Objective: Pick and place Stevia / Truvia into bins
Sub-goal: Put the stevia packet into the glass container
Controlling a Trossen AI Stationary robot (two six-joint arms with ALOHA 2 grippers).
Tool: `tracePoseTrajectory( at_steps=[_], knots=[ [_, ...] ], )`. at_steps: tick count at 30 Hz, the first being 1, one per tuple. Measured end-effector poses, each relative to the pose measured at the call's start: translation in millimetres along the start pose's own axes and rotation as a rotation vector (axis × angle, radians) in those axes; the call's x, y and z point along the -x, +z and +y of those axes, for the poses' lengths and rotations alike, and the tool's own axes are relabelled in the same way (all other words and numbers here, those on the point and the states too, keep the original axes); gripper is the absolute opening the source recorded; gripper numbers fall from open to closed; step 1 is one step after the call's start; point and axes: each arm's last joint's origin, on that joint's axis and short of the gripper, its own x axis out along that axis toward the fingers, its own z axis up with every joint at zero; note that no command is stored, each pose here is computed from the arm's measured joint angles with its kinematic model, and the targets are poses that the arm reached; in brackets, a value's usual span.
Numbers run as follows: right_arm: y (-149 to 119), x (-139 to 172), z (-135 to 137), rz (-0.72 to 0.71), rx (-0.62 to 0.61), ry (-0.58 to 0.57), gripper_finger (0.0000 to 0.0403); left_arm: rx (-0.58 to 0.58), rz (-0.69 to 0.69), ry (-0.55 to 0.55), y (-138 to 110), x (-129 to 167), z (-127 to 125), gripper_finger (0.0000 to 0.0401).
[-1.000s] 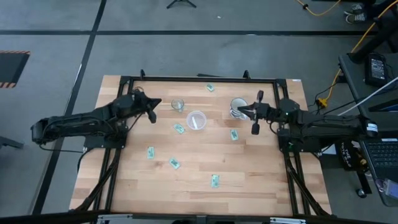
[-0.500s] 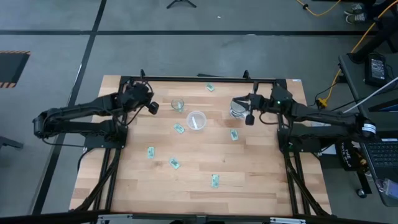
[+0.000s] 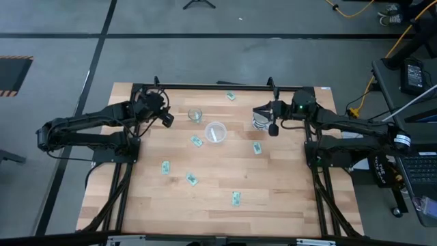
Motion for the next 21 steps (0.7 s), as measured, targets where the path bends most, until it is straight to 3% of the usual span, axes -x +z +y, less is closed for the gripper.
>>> tracePoseTrajectory(
  at_steps=[9, 16, 21],
  knots=[
    [-4.7, 0.1, 1.6, 0.047, -0.015, 0.016, 0.0028, 0.071, 0.085, 0.042, -9.3, 0.4, 4.0, 0.0193],
    [-5.1, 0.1, 1.7, 0.051, -0.016, 0.018, 0.0028, 0.142, 0.089, 0.05, -10.4, -0.9, 3.9, 0.0193],
    [-5.7, 0.2, 1.9, 0.057, -0.017, 0.019, 0.0028, 0.176, 0.15, 0.094, -24.6, -14.6, 2.0, 0.0192]
  ],
)
